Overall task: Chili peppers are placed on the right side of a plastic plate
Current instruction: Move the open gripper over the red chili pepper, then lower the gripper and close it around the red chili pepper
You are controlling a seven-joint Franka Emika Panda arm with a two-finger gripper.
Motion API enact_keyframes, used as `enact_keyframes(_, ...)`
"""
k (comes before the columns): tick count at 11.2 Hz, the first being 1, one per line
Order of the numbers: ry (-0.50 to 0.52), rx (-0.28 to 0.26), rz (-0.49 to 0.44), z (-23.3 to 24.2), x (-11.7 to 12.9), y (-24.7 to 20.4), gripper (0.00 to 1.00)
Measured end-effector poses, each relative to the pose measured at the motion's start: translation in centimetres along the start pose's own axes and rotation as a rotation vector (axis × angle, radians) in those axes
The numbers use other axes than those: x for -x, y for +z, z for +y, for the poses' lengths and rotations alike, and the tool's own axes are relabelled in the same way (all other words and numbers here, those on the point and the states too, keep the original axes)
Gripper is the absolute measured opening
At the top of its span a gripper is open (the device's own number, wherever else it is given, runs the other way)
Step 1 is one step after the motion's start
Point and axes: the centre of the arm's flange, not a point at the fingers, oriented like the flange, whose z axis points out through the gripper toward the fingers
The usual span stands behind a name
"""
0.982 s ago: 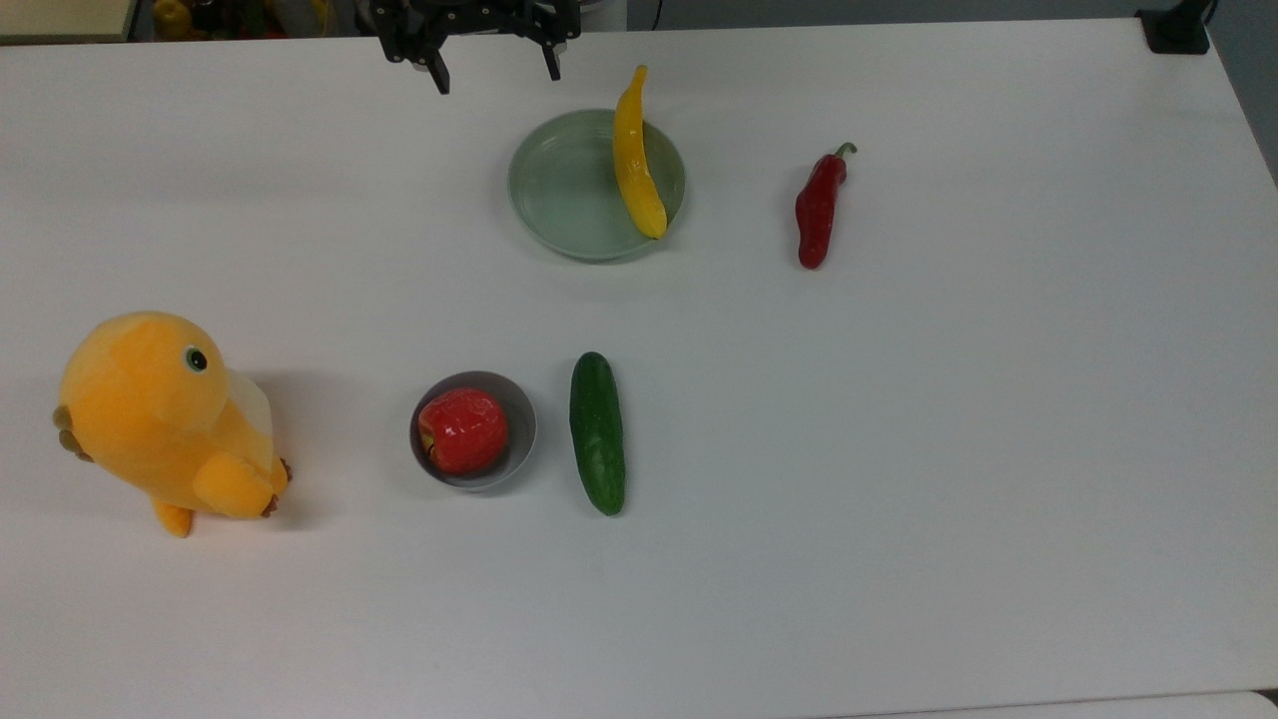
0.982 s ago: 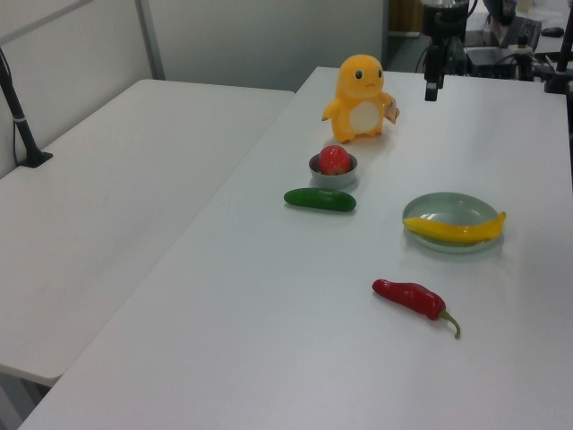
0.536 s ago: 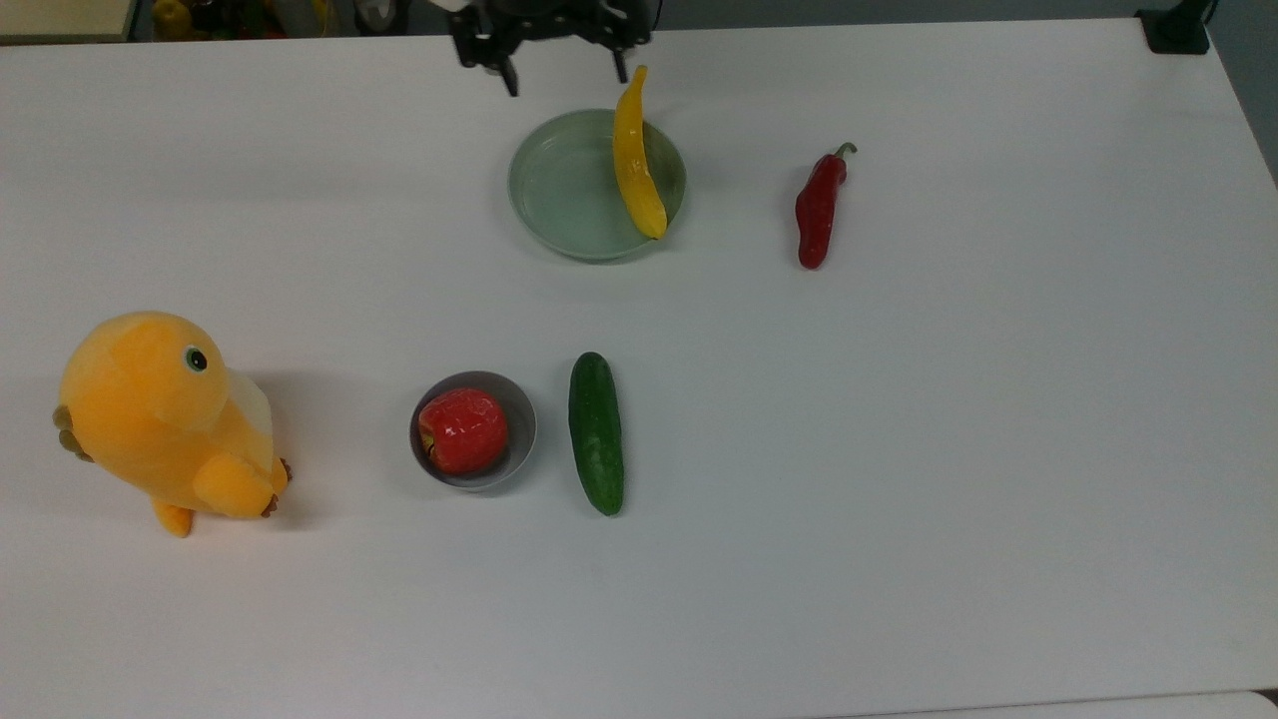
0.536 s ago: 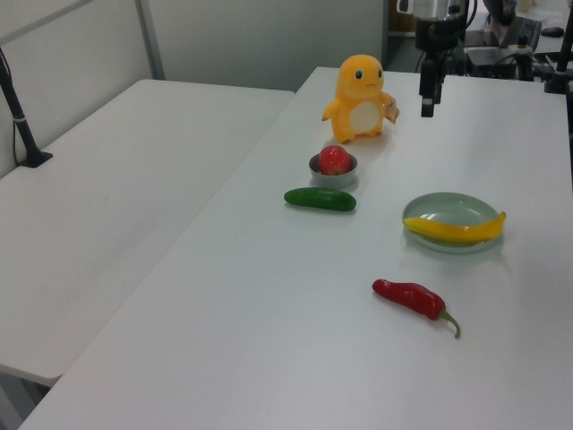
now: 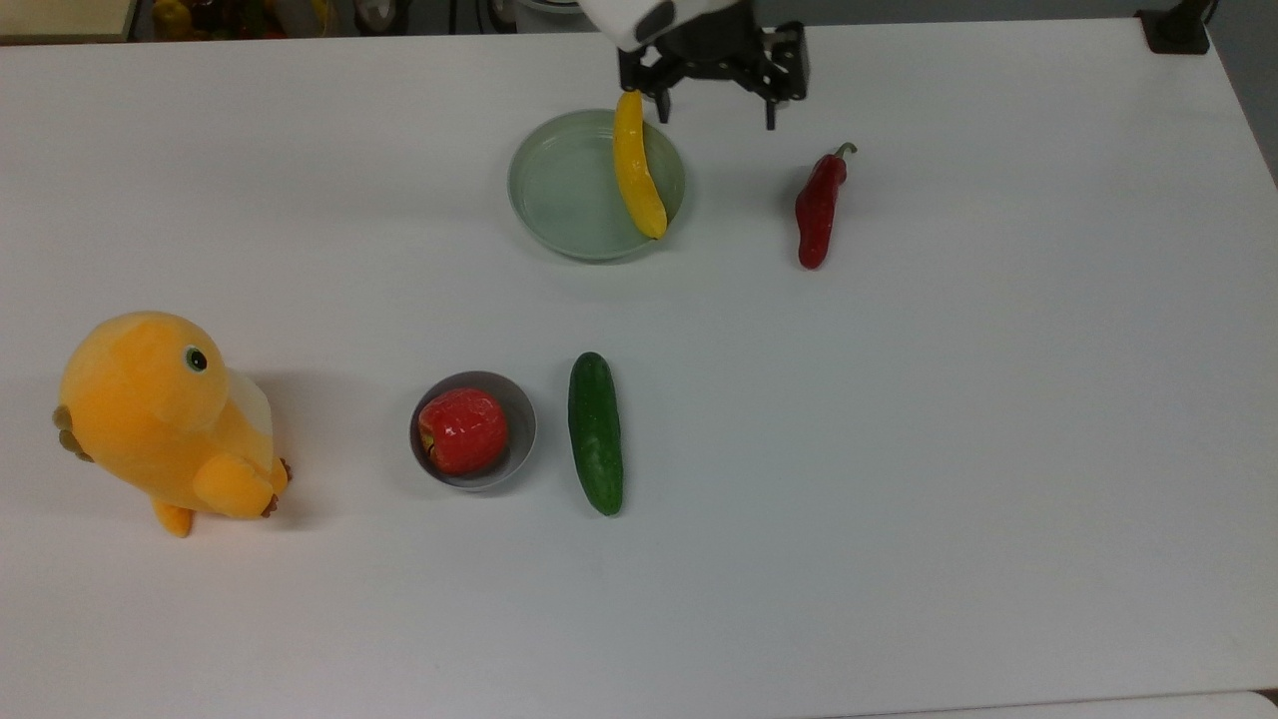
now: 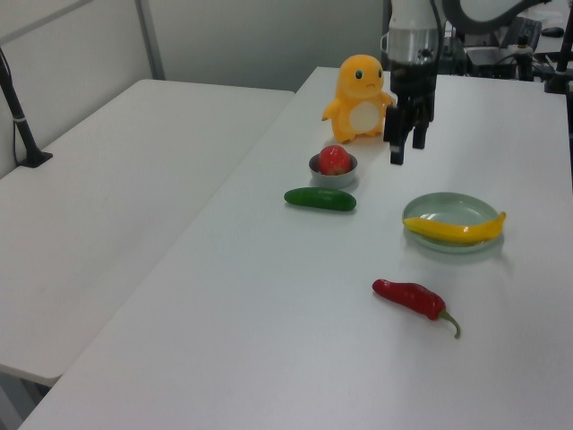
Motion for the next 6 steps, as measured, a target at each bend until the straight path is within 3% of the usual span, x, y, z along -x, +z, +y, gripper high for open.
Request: enact_keyframes(6,0.012,0.072,-0.095,-5.4,3.6,9.2,1.00)
